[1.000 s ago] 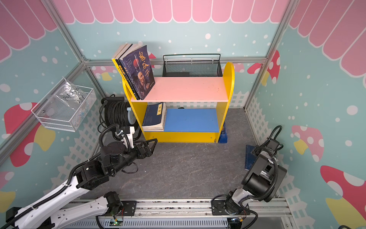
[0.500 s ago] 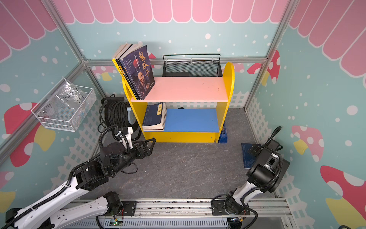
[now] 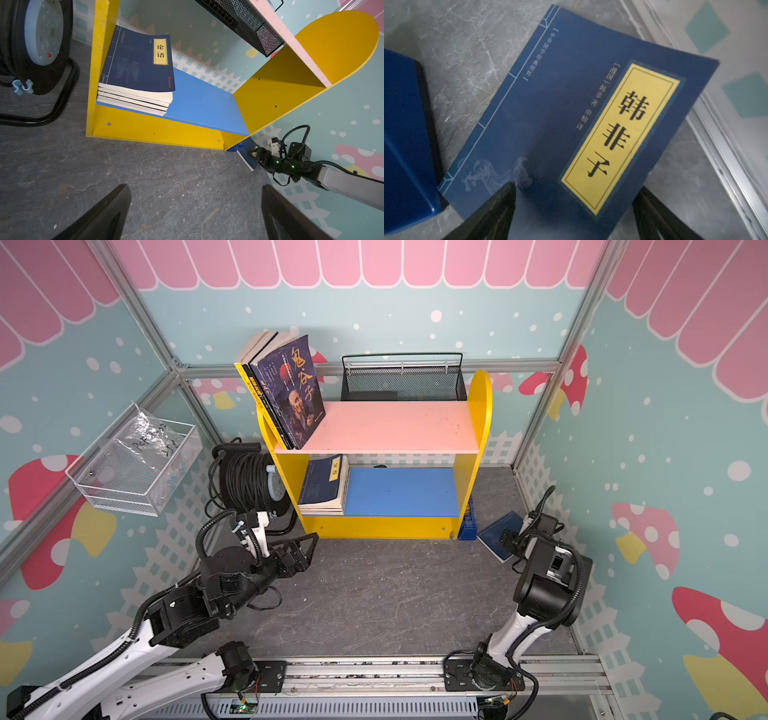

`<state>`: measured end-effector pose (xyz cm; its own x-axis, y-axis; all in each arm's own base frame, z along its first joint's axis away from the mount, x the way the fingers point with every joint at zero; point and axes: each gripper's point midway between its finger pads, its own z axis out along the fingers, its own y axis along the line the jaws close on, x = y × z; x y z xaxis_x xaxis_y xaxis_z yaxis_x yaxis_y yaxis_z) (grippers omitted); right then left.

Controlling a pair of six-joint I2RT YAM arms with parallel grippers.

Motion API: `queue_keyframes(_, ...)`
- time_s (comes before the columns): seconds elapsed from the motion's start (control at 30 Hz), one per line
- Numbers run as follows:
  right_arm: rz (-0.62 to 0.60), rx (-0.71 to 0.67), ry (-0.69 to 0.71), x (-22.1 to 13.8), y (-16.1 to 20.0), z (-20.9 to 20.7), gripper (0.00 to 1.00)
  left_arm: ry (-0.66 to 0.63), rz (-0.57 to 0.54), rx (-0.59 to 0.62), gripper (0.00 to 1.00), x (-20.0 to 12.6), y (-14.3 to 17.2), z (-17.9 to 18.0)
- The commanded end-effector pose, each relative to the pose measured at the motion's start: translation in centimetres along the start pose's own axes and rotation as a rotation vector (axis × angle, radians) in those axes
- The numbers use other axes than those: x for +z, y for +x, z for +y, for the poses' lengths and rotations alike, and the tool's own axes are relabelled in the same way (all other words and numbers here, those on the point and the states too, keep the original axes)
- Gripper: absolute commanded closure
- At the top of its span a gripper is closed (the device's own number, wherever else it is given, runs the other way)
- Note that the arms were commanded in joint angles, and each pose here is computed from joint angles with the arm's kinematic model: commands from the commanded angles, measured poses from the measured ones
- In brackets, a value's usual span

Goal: Stacking books/files
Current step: Move the book to the middle-right of the table.

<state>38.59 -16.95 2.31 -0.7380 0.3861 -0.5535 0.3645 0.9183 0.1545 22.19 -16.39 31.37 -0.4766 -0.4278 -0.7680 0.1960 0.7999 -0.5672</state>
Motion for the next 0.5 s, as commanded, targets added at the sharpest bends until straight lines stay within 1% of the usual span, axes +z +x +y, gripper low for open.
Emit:
queue_keyframes(0.0, 0.357, 0.012, 0.062, 0.9, 9.1, -0.4, 0.13, -0.042, -0.012, -0.016, 0.01, -1.2, 0.1, 1.7)
queue_keyframes(0.1, 0.374, 0.032, 0.096, 0.4, 9.1, -0.6, 0.15, -0.046, -0.035, -0.024, 0.01, -2.2, -0.3, 2.4)
queue_keyframes(0.17, 0.322, 0.060, 0.120, -0.6, 7.7, -0.7, 0.14, -0.048, -0.043, -0.026, 0.01, -2.7, -0.4, 2.8)
queue_keyframes(0.27, 0.168, 0.096, 0.113, -2.7, 2.9, -0.1, 0.10, -0.054, -0.049, -0.023, 0.00, -3.2, -0.5, 3.2)
queue_keyframes(0.3, 0.111, 0.108, 0.106, -3.5, 0.9, 0.2, 0.04, -0.054, -0.052, -0.024, 0.01, -3.3, -0.6, 3.2)
queue_keyframes(0.4, -0.029, 0.162, 0.118, -5.5, -4.6, 0.4, 0.01, -0.055, -0.049, -0.024, 0.01, -3.2, -0.5, 3.2)
queue_keyframes(0.47, -0.089, 0.184, 0.137, -6.0, -7.2, 0.5, 0.01, -0.059, -0.046, -0.021, 0.01, -3.0, -0.6, 3.0)
